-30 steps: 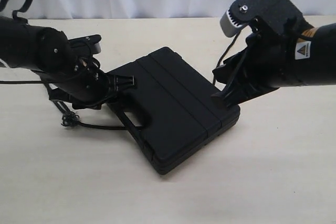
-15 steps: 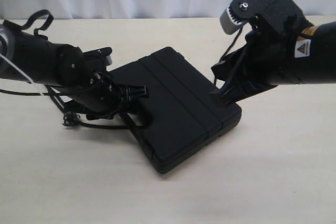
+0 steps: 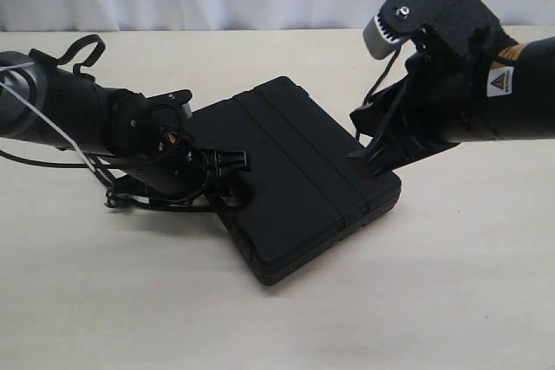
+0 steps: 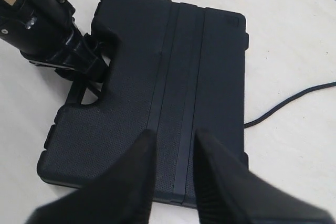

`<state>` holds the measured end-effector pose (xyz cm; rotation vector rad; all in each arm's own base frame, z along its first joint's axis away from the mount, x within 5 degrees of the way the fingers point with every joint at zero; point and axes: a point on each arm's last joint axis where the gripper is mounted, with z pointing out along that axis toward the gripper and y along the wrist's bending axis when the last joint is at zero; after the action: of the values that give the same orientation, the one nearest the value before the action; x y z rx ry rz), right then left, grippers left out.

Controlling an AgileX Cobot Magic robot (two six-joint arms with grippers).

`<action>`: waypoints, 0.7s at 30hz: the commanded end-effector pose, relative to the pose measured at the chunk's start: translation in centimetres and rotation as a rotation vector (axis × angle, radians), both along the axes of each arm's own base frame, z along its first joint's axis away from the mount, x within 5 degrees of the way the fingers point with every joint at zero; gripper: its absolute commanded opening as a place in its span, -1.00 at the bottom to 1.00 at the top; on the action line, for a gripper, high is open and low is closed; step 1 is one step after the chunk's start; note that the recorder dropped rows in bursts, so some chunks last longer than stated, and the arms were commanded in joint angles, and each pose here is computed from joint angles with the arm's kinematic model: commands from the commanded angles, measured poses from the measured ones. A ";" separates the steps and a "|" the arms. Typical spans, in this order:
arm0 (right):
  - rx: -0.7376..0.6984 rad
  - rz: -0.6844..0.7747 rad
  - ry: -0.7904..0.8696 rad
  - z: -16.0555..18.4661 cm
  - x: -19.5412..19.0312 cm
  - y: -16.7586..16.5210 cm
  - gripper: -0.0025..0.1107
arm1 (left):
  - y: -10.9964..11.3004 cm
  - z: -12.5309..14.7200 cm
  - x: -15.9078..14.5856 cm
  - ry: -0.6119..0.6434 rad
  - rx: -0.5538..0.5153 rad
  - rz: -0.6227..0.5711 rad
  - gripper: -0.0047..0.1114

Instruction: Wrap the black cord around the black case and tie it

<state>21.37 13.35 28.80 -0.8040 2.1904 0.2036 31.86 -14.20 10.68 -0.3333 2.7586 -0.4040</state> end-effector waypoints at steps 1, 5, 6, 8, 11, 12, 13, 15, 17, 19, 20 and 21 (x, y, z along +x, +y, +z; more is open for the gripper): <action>-0.017 0.000 0.008 -0.1 0.0 -0.2 -0.52 | -0.3 -0.1 0.0 -0.017 0.001 -0.007 -0.02; -0.029 0.000 0.027 -0.2 -0.1 -0.2 -0.52 | -0.3 -0.1 0.0 -0.017 0.001 -0.007 -0.02; -0.031 0.000 0.031 -0.2 -0.1 -0.2 -0.52 | -0.3 -0.1 0.0 -0.019 0.004 -0.014 -0.02; -0.033 0.000 0.034 -0.3 -0.2 -0.3 -0.52 | -0.3 -0.1 0.0 -0.022 0.009 -0.026 -0.02; -0.024 -0.011 0.040 -0.3 -0.2 -0.3 -0.52 | -0.3 -0.2 0.0 -0.014 0.013 -0.034 -0.02; -0.019 -0.017 0.043 -0.3 -0.2 -0.3 -0.52 | -0.3 -0.3 -0.1 -0.007 0.015 -0.037 -0.05; -0.015 -0.021 0.045 -0.3 -0.2 -0.3 -0.52 | -0.3 -0.4 -0.1 0.000 0.017 -0.038 -0.08; -0.017 -0.022 0.050 -0.3 -0.2 -0.3 -0.52 | -0.3 -0.8 -0.2 0.012 0.021 -0.038 -0.17; -0.024 -0.022 0.060 -0.4 -0.2 -0.3 -0.52 | -0.3 -0.9 -0.1 0.011 0.018 -0.032 -0.29; -0.027 -0.022 0.066 -0.4 -0.3 -0.3 -0.52 | -0.3 -0.8 -0.1 0.009 0.018 -0.032 -0.42; -0.027 -0.024 0.075 -0.4 -0.3 -0.4 -0.52 | -0.2 -0.8 0.0 0.007 0.017 -0.030 -0.49; -0.028 -0.025 0.082 -0.5 -0.4 -0.4 -0.52 | -0.3 -0.8 0.0 0.010 0.018 -0.032 -0.55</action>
<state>21.01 13.11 28.37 -0.8015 2.2627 0.2002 32.05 -14.54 10.38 -0.3490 2.7432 -0.4169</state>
